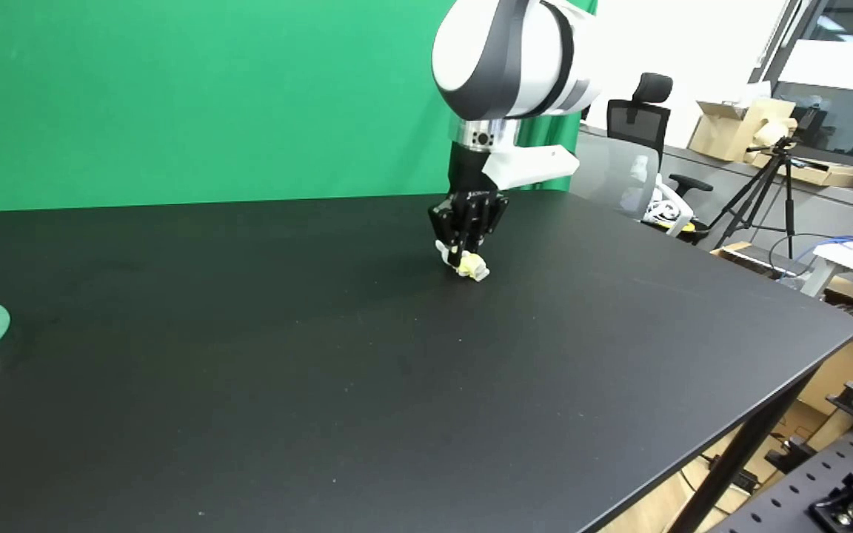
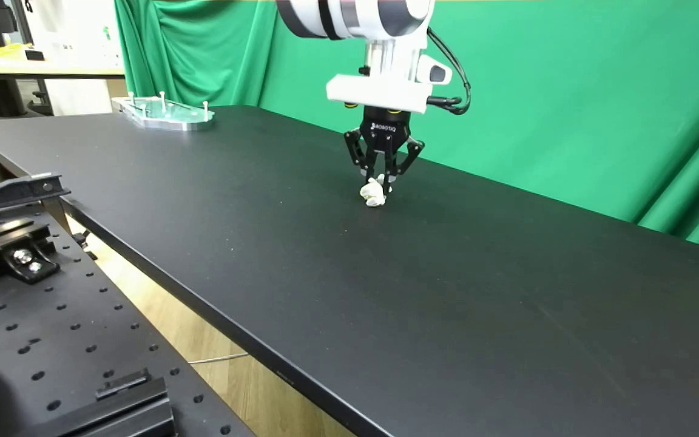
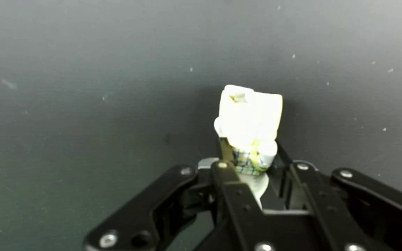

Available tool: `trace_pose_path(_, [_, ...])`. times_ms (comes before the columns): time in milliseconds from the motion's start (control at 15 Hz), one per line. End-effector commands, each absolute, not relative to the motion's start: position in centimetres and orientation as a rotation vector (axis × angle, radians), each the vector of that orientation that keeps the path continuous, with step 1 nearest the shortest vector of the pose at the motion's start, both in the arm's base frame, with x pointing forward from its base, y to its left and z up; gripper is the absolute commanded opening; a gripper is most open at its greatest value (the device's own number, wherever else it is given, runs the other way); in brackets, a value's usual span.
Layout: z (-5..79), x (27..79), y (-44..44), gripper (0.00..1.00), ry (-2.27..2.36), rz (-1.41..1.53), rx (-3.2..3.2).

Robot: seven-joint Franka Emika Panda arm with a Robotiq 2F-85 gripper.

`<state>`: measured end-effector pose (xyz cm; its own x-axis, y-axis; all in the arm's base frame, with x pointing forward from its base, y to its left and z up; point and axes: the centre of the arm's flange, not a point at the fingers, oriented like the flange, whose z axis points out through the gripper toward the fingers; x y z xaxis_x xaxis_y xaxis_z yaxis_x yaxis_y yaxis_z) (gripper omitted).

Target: Move the white toy to the left, move the toy to the right then move it forwards

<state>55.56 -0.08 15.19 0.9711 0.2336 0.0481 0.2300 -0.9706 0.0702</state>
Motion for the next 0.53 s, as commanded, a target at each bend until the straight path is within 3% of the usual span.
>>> trace_pose_path(0, [16.9,49.7,0.0,0.07,0.247,0.09,3.049])
trace_pose_path(467, [16.0,43.1,0.0,0.07,0.048,0.136,3.041])
